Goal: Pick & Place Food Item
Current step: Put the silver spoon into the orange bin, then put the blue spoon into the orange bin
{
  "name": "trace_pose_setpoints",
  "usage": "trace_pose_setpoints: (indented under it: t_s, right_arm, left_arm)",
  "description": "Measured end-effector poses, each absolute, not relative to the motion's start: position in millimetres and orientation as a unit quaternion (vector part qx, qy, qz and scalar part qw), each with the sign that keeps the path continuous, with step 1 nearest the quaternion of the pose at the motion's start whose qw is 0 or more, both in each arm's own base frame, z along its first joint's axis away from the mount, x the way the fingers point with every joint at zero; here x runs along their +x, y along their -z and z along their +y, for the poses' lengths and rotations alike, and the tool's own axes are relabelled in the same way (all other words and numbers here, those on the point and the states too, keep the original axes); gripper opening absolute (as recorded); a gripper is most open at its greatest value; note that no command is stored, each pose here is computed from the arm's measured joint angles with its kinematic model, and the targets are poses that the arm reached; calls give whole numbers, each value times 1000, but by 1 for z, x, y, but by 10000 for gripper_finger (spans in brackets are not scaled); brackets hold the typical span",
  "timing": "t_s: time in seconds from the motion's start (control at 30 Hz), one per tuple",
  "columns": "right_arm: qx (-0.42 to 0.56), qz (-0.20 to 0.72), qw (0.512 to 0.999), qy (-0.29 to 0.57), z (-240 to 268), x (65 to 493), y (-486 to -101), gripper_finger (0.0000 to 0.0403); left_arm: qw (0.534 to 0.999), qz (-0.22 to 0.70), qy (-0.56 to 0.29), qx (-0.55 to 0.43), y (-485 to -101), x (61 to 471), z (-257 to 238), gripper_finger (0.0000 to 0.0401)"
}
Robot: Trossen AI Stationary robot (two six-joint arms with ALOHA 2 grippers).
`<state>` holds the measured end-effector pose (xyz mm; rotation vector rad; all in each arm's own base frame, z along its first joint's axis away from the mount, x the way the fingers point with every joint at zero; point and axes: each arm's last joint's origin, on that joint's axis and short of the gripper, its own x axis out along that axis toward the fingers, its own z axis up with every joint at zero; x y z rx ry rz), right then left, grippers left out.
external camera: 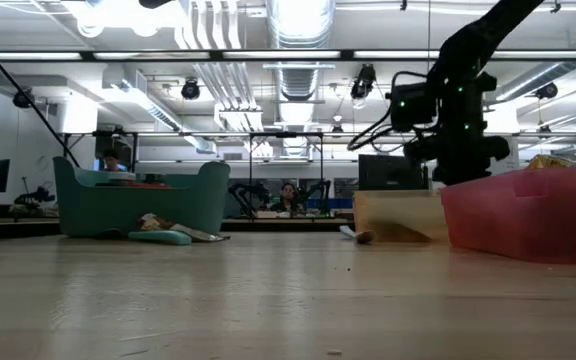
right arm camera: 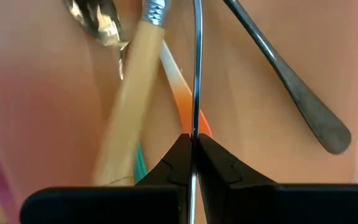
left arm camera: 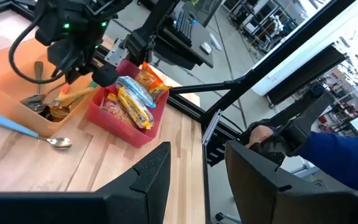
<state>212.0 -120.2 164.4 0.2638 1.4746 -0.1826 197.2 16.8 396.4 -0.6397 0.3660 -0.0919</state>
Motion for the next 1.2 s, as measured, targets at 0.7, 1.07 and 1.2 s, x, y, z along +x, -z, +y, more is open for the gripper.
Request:
trace_pose_setpoints:
  t_s: [0.7, 1.07, 1.2]
  right_arm:
    - [158, 668, 718, 112, -122, 217, -155, 8]
    - [199, 660, 715, 114, -120, 217, -156, 67]
    - [211, 664, 707, 121, -120, 216, -156, 126]
  left_arm:
    - [929, 190, 41, -315, -394, 196, 17, 153]
    - [929, 191, 41, -316, -394, 196, 17, 153]
    - [929, 191, 41, -316, -394, 196, 17, 153]
